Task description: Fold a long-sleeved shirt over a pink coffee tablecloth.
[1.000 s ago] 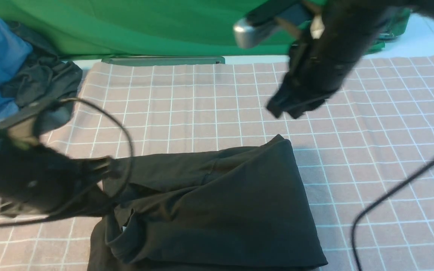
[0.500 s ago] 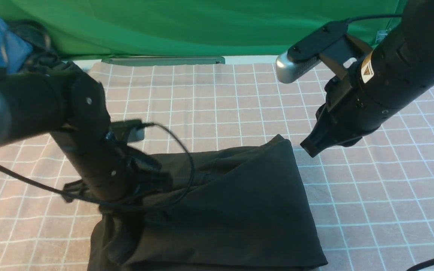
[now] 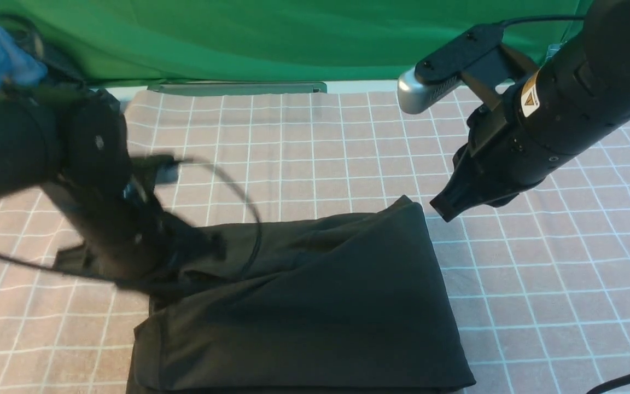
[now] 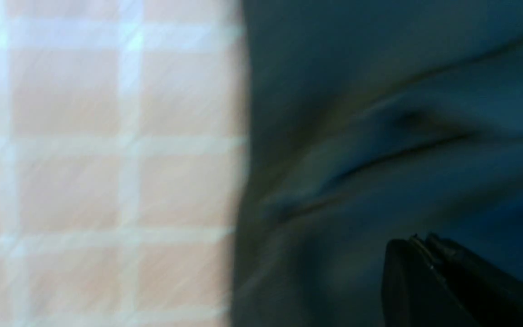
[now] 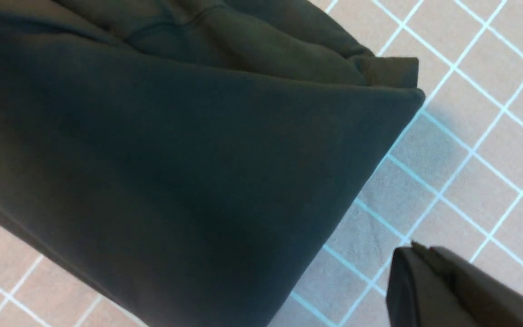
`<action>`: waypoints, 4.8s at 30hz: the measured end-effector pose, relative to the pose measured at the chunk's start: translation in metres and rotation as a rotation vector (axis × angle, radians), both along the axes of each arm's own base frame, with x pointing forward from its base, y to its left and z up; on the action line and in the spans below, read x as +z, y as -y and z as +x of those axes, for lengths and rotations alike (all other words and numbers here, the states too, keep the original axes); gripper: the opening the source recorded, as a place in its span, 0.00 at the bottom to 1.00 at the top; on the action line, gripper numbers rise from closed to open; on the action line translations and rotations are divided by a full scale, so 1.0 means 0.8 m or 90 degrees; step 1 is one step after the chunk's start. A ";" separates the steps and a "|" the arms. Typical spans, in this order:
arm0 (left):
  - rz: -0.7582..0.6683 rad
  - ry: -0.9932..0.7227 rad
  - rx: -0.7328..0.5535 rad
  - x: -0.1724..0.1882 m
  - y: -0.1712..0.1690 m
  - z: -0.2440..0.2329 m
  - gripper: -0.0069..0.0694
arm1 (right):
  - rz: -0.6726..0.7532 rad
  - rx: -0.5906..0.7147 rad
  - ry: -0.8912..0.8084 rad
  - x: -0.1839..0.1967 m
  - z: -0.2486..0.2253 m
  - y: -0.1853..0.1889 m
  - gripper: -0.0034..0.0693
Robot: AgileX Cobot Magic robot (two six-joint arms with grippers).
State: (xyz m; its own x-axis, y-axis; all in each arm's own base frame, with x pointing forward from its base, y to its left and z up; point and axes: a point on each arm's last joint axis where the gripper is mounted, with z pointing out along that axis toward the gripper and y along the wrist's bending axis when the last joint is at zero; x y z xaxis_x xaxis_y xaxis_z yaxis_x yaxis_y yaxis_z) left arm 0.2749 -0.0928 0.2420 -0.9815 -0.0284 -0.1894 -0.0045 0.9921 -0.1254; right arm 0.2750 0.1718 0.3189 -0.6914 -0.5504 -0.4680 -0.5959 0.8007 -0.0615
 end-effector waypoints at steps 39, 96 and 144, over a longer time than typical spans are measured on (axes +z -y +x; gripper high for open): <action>-0.044 -0.056 -0.258 -0.076 0.035 0.050 0.24 | 0.033 -0.002 0.025 0.002 0.004 -0.005 0.09; -0.104 0.062 -0.088 0.019 0.031 0.038 0.11 | 0.061 -0.005 0.030 0.003 0.005 -0.009 0.09; -0.106 -0.005 0.012 -0.023 0.013 -0.018 0.11 | 0.073 -0.011 -0.038 -0.001 -0.005 -0.010 0.09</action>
State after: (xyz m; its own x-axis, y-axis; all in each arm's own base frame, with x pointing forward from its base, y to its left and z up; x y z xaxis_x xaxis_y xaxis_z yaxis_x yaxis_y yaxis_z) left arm 0.2603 -0.1030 0.2240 -0.9819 -0.0769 -0.1730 -0.0241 0.9571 -0.2887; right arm 0.2708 0.1801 0.3180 -0.7291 -0.4830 -0.4850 -0.5813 0.8110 0.0663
